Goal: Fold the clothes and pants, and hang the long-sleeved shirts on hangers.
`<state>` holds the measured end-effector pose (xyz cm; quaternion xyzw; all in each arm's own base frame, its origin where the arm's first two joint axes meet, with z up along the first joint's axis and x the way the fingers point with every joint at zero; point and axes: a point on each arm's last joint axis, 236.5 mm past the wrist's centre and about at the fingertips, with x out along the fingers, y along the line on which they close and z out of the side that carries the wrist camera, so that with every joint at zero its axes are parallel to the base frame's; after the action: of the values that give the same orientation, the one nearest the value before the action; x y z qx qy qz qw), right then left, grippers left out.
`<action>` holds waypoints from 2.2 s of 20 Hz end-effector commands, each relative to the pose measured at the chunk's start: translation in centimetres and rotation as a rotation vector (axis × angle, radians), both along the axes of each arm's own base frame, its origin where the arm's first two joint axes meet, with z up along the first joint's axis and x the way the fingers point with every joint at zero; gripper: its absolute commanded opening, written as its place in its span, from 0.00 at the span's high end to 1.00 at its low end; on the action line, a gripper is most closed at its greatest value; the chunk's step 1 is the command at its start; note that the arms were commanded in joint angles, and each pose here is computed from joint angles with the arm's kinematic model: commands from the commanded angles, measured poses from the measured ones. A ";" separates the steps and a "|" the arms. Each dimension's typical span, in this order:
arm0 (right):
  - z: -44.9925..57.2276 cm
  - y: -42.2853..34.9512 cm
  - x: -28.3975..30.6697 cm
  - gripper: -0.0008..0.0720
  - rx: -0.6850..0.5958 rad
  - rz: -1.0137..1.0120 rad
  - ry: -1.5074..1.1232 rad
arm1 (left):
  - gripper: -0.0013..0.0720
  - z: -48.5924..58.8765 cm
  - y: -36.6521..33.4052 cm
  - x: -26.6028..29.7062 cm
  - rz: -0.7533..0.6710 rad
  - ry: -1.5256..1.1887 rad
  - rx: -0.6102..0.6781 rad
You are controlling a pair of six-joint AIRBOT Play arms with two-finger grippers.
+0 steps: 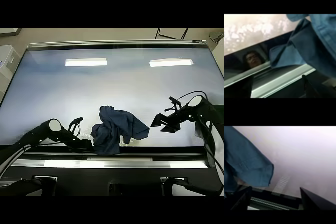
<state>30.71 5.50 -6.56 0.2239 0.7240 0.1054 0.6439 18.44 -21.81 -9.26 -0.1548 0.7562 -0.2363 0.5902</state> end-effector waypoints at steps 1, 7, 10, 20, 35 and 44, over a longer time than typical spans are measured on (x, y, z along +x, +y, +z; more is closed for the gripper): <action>-0.4 0.3 0.0 0.02 0.017 -0.006 0.014 | 0.00 -1.1 -1.3 1.3 0.070 -0.076 -0.014; -0.3 0.5 -0.2 0.02 0.023 -0.004 0.022 | 0.35 -2.4 -3.0 0.6 0.077 -0.048 -0.013; -0.4 0.5 -0.3 0.02 0.022 -0.003 0.025 | 0.94 -2.6 -3.3 0.2 0.069 -0.040 -0.007; -3.1 4.7 0.3 0.04 0.194 -0.148 0.012 | 0.95 0.8 -3.7 1.4 0.069 -0.148 -0.063; 38.9 -4.6 12.1 0.94 -0.179 -0.163 -1.224 | 0.95 50.0 14.1 16.0 0.561 -1.420 -0.042; 43.5 -7.9 -0.4 0.94 -0.465 -0.210 -1.202 | 0.95 60.7 21.0 8.3 0.778 -1.761 0.048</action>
<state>33.44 -1.40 38.63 0.0555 0.1649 0.0241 0.9844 28.65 -2.10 48.30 -0.1556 0.0032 -0.0600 0.9860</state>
